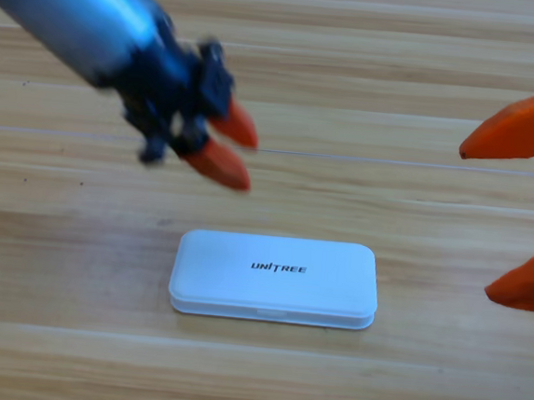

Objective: Clean up eraser and pencils

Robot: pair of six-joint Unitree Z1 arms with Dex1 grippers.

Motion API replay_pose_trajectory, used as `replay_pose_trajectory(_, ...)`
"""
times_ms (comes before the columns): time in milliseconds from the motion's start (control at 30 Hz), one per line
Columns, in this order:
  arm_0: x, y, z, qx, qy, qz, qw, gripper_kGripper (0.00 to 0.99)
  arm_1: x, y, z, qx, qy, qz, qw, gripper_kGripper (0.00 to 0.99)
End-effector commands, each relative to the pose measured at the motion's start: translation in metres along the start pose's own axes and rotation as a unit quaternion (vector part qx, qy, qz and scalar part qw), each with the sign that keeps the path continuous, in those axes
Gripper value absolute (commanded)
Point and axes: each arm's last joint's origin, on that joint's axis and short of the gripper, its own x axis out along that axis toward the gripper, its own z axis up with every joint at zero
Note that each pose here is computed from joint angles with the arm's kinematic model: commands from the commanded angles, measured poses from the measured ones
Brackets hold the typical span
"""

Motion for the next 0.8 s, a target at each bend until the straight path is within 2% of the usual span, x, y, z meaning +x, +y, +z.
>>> replay_pose_trajectory(33,-0.099,-0.031,0.017,-0.015,-0.066,0.048,0.9965,0.989,0.002,0.007,-0.002,-0.003,0.007,0.019,1.0,0.989)
replay_pose_trajectory(200,-0.126,-0.064,0.035,0.022,-0.118,0.018,0.9926,0.99,0.003,0.007,-0.003,-0.003,0.008,0.019,1.0,0.989)
replay_pose_trajectory(433,-0.109,-0.083,0.052,0.058,-0.136,-0.05,0.9877,0.99,0.004,0.007,-0.003,-0.003,0.009,0.02,1.0,0.989)
replay_pose_trajectory(800,-0.09,-0.088,0.055,0.059,-0.119,-0.077,0.9881,0.99,0.007,0.006,-0.003,-0.002,0.013,0.023,1.0,0.989)
